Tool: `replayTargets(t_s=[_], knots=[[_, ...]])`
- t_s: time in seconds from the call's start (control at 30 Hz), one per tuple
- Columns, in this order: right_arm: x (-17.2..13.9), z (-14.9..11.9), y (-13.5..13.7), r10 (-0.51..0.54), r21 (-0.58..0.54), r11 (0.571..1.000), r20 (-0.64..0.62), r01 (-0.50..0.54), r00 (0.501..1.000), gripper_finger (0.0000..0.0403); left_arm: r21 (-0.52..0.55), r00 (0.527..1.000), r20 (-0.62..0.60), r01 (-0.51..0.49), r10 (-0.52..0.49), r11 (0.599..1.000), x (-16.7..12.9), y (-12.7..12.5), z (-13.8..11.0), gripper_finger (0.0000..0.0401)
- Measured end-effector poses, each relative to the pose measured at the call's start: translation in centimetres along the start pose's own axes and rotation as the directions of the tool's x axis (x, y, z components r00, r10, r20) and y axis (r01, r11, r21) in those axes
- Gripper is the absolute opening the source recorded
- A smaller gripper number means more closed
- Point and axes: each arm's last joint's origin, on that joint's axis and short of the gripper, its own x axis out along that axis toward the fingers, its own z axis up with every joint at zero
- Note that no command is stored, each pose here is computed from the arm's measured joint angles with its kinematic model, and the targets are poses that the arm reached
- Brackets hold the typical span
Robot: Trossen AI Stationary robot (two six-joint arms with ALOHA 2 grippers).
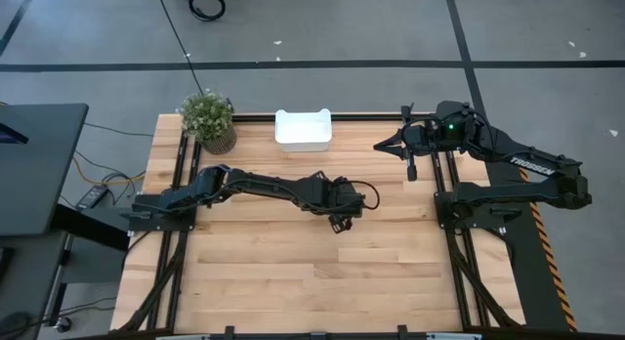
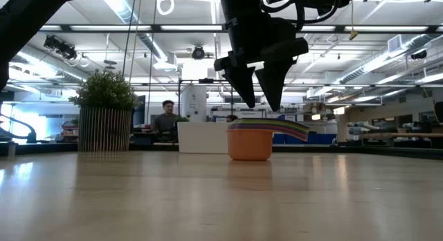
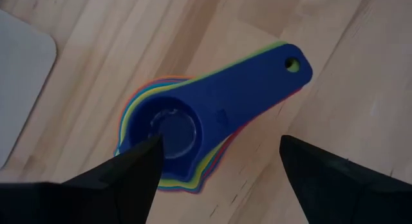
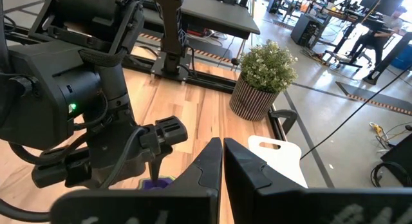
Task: Nest measuring cups in basket
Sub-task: Put the nested measuring cups into the white bin
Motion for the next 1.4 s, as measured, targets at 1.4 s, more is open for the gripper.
replayTargets(t_s=[1.4], knots=[[1.8,-2.0,0.8,0.277,0.286,0.928,-0.11,-0.237,0.954,0.0023,0.007,1.0,0.022,0.003,-0.003,1.0,0.0,0.0,0.2,0.0316]])
